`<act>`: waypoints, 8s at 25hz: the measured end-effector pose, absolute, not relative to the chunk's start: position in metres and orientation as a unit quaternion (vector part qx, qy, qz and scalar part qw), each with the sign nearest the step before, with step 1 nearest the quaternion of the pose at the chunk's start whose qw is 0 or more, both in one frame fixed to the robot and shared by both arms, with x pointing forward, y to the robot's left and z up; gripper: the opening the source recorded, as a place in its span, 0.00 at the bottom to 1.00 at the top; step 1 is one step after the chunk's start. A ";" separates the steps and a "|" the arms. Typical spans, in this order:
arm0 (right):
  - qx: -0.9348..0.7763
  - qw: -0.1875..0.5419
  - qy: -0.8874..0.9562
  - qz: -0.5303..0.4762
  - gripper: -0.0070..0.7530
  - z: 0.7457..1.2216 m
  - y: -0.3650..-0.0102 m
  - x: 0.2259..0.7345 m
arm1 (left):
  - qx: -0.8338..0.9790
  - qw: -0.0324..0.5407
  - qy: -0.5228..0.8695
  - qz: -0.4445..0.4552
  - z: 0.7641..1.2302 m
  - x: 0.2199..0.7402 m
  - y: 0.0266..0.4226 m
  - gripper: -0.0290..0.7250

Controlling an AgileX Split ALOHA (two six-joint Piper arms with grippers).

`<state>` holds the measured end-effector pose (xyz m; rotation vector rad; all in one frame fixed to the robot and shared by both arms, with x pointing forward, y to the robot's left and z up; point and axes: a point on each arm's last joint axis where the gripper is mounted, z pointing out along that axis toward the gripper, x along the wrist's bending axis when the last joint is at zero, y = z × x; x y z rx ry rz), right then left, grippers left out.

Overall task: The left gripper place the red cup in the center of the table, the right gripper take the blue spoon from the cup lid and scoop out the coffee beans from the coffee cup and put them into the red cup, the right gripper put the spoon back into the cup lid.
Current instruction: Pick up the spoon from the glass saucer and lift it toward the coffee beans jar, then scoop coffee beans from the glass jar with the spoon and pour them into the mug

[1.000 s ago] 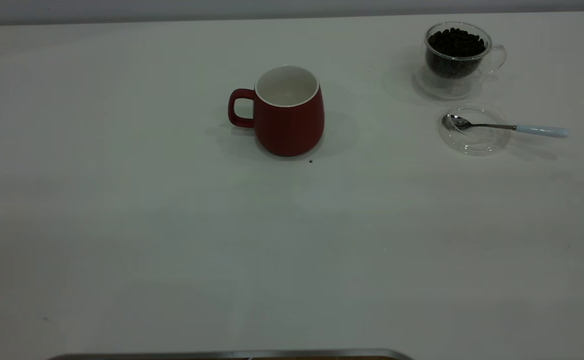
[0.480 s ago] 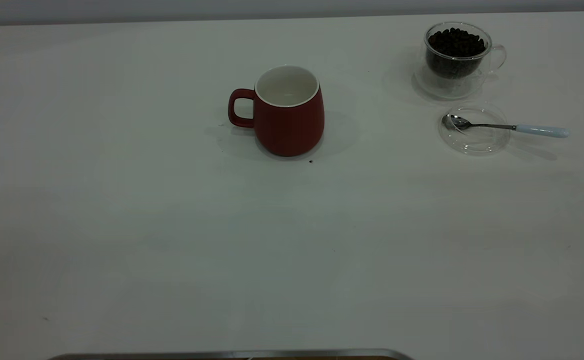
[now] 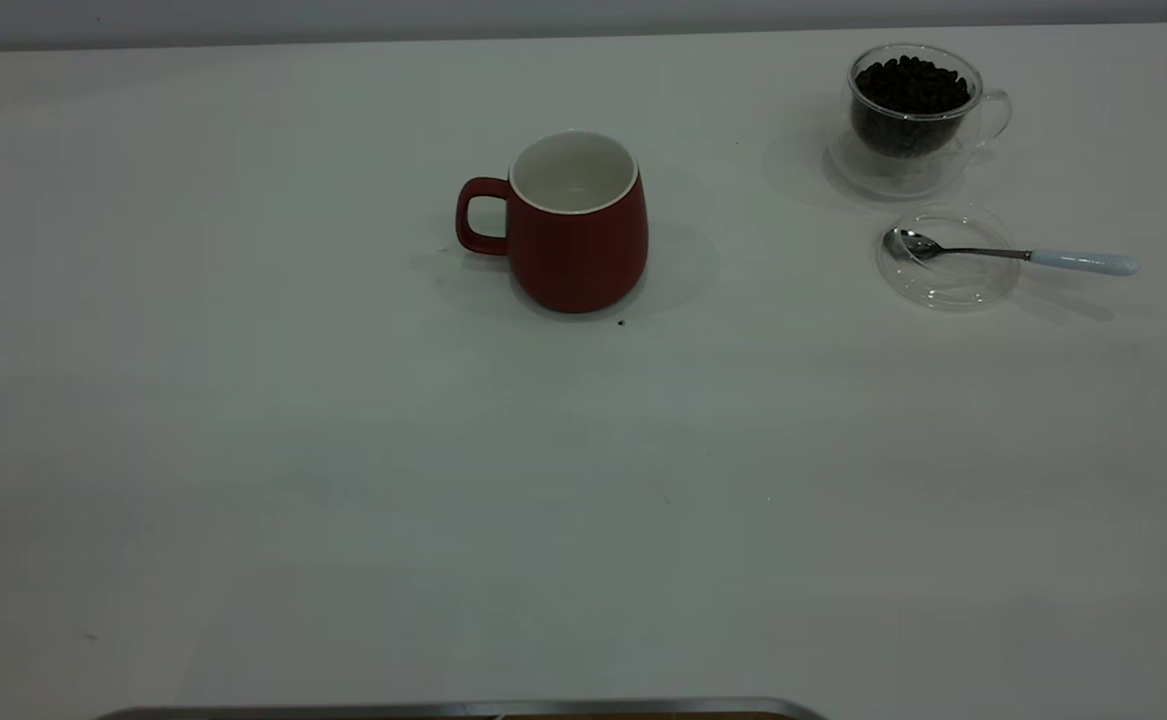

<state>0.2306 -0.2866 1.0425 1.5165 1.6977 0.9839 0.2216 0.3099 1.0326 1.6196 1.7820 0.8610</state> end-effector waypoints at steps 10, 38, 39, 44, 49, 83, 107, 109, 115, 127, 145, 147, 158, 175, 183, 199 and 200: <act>0.569 0.346 0.633 0.396 0.46 1.053 -0.287 0.234 | 0.606 0.288 0.668 0.323 1.033 0.222 0.310 0.72; 0.757 0.039 0.556 0.340 0.77 0.954 -0.292 0.493 | 0.606 0.288 0.667 0.323 1.033 0.222 0.310 0.72; 0.759 0.032 0.554 0.340 0.77 0.949 -0.297 0.495 | 0.606 0.288 0.667 0.323 1.033 0.222 0.310 0.72; 0.772 -0.013 0.524 0.359 0.77 0.917 -0.318 0.506 | 0.606 0.288 0.667 0.323 1.033 0.222 0.310 0.72; 0.773 -0.056 0.510 0.375 0.77 0.884 -0.332 0.519 | 0.606 0.288 0.667 0.323 1.033 0.222 0.310 0.72; 0.807 -0.116 0.439 0.377 0.77 0.774 -0.371 0.570 | 0.606 0.288 0.668 0.323 1.033 0.222 0.310 0.72; 0.809 -0.115 0.424 0.392 0.77 0.748 -0.374 0.580 | 0.606 0.288 0.667 0.323 1.033 0.222 0.310 0.72; 0.807 -0.116 0.425 0.393 0.77 0.747 -0.374 0.580 | 0.606 0.288 0.667 0.323 1.033 0.222 0.310 0.72; 0.805 -0.115 0.430 0.393 0.77 0.745 -0.374 0.580 | 0.606 0.288 0.667 0.323 1.033 0.222 0.310 0.72; 0.801 -0.110 0.433 0.400 0.56 0.746 -0.375 0.585 | 0.606 0.288 0.668 0.323 1.033 0.222 0.310 0.72; 0.790 -0.120 0.450 0.399 0.32 0.747 -0.373 0.582 | 0.606 0.288 0.668 0.322 1.033 0.222 0.310 0.72; 0.788 -0.122 0.451 0.401 0.29 0.747 -0.372 0.582 | 0.606 0.288 0.668 0.322 1.033 0.222 0.310 0.72; 0.772 -0.140 0.453 0.423 0.20 0.751 -0.368 0.583 | 0.606 0.288 0.668 0.322 1.033 0.222 0.310 0.72; 0.758 -0.159 0.467 0.427 0.16 0.753 -0.369 0.579 | 0.606 0.288 0.668 0.323 1.033 0.222 0.310 0.72; 0.740 -0.139 0.496 0.433 0.16 0.777 -0.373 0.584 | 0.606 0.288 0.668 0.323 1.033 0.222 0.310 0.72; 0.722 -0.098 0.519 0.446 0.16 0.838 -0.378 0.594 | 0.606 0.288 0.668 0.323 1.033 0.222 0.310 0.72; 0.721 -0.091 0.516 0.452 0.16 0.842 -0.378 0.596 | 0.606 0.288 0.668 0.323 1.033 0.222 0.310 0.72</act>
